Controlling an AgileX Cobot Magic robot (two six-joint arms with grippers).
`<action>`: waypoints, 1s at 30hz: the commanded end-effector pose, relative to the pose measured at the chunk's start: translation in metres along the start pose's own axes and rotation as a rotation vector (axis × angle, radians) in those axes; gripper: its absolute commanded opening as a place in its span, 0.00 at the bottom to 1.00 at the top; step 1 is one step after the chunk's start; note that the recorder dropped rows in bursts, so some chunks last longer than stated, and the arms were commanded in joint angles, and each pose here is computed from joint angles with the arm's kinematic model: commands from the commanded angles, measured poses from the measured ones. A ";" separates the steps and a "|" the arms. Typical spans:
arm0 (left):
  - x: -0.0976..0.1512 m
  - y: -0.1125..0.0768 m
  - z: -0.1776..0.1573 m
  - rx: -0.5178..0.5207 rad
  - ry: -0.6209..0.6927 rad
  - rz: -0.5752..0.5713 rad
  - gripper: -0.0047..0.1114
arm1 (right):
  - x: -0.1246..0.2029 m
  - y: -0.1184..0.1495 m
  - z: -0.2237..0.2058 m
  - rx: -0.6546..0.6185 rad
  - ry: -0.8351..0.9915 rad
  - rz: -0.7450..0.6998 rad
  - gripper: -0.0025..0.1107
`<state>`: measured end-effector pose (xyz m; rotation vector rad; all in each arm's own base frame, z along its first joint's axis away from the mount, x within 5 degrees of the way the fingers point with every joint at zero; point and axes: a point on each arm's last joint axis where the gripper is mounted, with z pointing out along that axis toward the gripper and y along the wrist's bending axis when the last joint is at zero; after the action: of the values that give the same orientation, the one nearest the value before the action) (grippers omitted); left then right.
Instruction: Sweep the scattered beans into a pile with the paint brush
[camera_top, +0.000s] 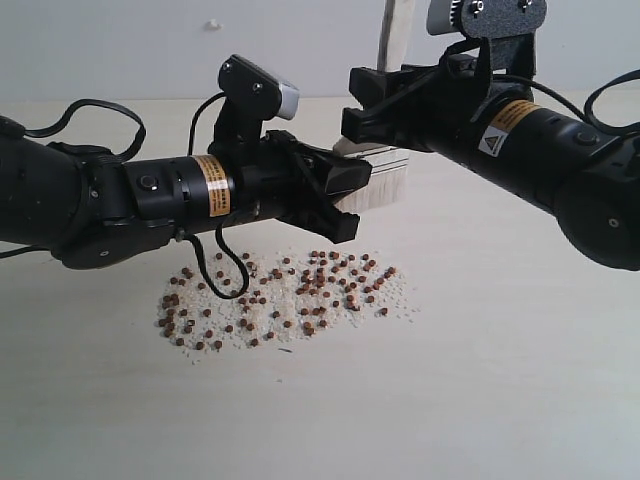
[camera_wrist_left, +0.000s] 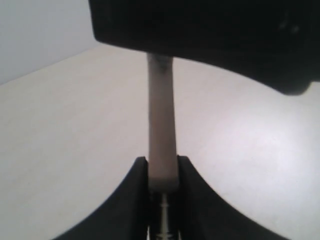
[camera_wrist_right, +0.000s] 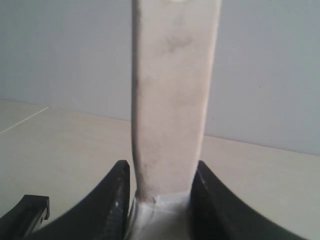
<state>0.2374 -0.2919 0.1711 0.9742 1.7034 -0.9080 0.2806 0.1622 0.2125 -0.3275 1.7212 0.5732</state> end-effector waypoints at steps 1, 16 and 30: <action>-0.003 -0.002 0.000 0.013 -0.023 -0.005 0.04 | -0.002 0.002 0.001 -0.008 -0.009 -0.022 0.02; -0.001 -0.006 -0.001 0.055 0.002 0.051 0.33 | -0.002 0.001 0.002 -0.004 -0.007 -0.009 0.02; -0.006 -0.011 -0.010 0.065 0.097 0.029 0.50 | -0.008 -0.007 -0.001 0.066 -0.032 0.006 0.02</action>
<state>0.2279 -0.2917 0.1770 1.0776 1.7046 -0.9484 0.2824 0.1607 0.2111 -0.3100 1.7301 0.5423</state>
